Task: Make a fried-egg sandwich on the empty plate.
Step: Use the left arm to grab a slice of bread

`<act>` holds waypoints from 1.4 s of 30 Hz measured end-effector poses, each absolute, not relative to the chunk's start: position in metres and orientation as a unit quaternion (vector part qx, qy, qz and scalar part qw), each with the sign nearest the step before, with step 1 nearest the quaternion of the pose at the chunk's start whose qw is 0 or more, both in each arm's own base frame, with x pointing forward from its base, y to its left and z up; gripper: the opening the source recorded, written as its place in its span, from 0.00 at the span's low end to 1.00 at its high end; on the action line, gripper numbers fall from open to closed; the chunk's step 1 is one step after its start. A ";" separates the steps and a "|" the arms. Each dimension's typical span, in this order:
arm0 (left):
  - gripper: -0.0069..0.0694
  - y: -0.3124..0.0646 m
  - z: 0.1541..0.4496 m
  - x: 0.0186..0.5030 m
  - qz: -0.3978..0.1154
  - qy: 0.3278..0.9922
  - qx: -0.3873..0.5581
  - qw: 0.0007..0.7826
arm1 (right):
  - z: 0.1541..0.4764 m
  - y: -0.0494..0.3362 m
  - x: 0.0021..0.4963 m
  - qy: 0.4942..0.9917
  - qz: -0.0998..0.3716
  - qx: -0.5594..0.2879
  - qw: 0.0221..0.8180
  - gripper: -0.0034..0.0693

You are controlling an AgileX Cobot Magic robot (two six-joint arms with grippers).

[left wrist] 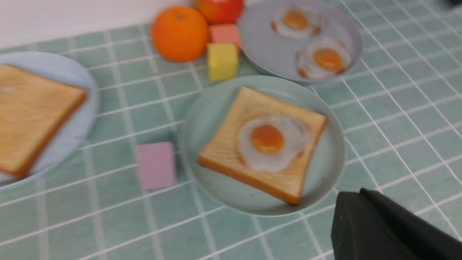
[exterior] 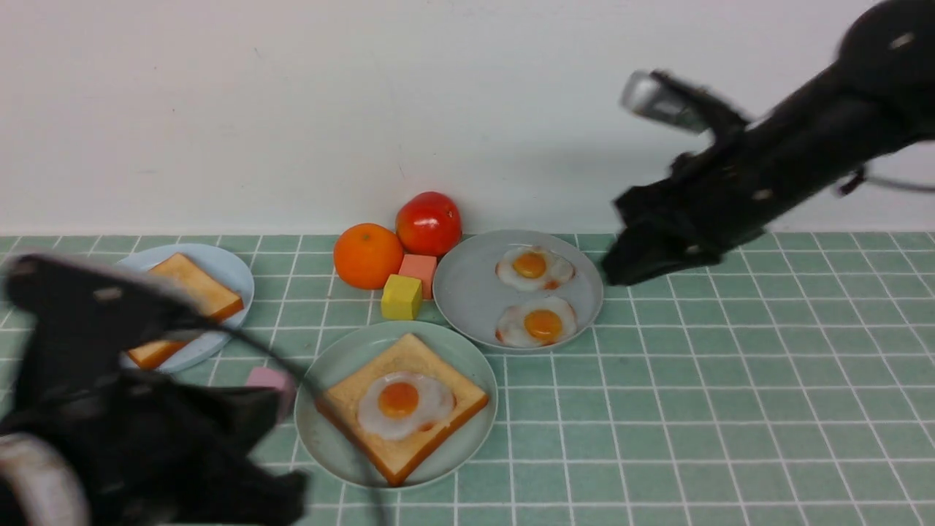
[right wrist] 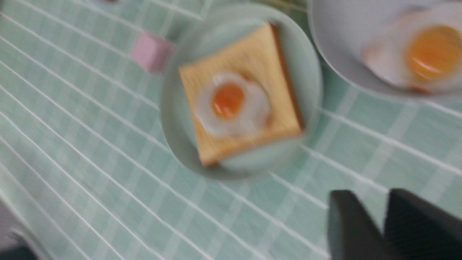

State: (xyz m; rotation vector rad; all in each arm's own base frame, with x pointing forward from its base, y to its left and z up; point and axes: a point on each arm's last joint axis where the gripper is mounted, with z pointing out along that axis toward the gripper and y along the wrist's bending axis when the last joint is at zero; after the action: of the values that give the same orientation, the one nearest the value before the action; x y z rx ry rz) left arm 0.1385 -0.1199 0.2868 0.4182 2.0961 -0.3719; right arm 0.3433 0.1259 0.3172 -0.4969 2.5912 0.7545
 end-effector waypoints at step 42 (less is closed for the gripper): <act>0.58 0.017 0.164 0.367 0.076 0.921 0.175 0.340 | 0.384 0.078 0.156 0.888 0.245 -0.202 0.332 0.06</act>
State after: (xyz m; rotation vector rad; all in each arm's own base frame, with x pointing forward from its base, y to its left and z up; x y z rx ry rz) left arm 0.3674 0.0175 0.1642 0.4548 2.3973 0.1986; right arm 0.1564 0.0781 0.3840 -0.5271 2.3206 0.6402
